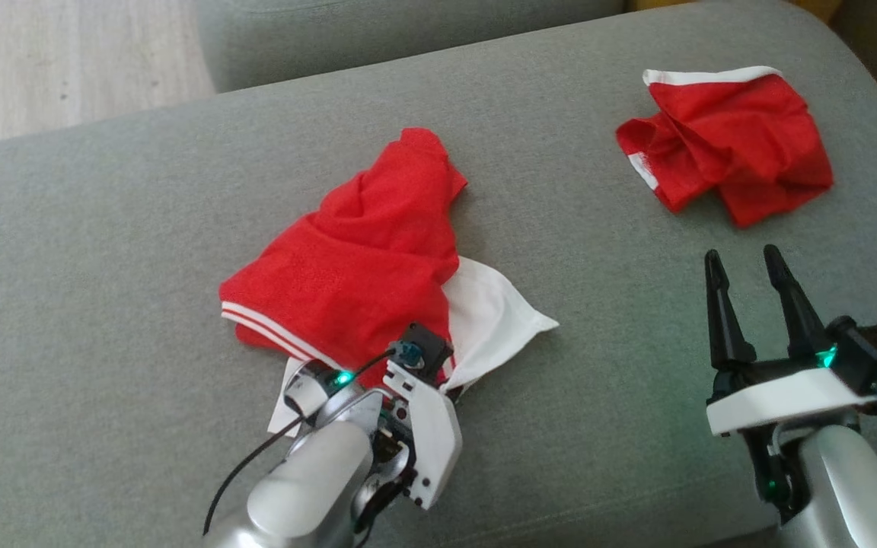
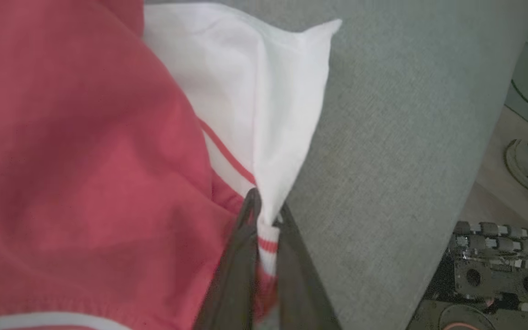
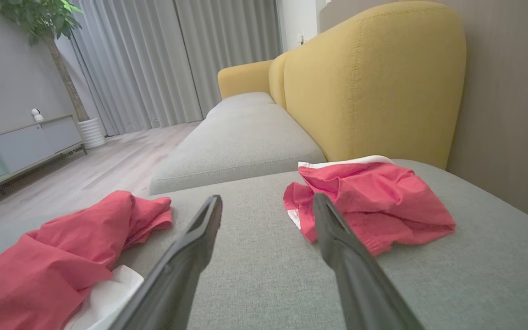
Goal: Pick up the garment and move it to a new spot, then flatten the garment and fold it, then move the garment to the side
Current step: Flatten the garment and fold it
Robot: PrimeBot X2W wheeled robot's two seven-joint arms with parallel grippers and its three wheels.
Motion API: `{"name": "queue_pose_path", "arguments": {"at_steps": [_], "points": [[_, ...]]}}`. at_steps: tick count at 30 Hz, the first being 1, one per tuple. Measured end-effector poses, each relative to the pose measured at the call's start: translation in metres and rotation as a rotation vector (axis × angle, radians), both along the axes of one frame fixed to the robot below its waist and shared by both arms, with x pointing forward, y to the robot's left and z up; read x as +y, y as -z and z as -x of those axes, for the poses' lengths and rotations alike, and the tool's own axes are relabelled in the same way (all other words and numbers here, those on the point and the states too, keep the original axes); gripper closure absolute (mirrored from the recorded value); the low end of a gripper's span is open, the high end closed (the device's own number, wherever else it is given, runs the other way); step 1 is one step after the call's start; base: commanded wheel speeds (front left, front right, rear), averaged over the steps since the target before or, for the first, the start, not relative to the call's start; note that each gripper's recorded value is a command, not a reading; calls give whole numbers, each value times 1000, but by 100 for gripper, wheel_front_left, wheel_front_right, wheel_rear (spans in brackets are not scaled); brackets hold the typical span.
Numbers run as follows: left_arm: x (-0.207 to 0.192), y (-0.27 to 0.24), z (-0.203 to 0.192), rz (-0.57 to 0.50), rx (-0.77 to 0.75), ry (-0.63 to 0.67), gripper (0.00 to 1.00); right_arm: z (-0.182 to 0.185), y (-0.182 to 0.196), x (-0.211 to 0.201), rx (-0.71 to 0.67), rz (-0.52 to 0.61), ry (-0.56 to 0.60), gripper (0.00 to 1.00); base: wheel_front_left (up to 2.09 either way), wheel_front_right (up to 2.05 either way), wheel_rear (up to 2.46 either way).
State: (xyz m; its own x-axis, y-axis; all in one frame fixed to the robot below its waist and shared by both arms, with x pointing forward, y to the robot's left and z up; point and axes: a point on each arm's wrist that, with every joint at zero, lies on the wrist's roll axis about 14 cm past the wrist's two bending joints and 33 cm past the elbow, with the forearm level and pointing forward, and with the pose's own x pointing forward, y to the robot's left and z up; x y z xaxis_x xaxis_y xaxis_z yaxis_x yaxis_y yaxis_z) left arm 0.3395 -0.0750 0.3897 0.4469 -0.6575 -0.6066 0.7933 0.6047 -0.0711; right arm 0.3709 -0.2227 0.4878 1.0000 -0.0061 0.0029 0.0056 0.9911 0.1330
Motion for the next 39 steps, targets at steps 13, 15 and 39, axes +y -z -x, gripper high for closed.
{"name": "queue_pose_path", "arguments": {"at_steps": [13,15,39], "points": [[21,-144,-71,524,-246,-281,100,-12,-12,24,-39,-6,-72,0,0,0,0],[46,-162,-83,564,-279,-353,100,-13,-14,28,-45,-7,-84,0,0,0,0],[290,-67,-82,381,-327,-1066,0,-12,-6,39,-21,2,-123,0,0,0,0]]}}
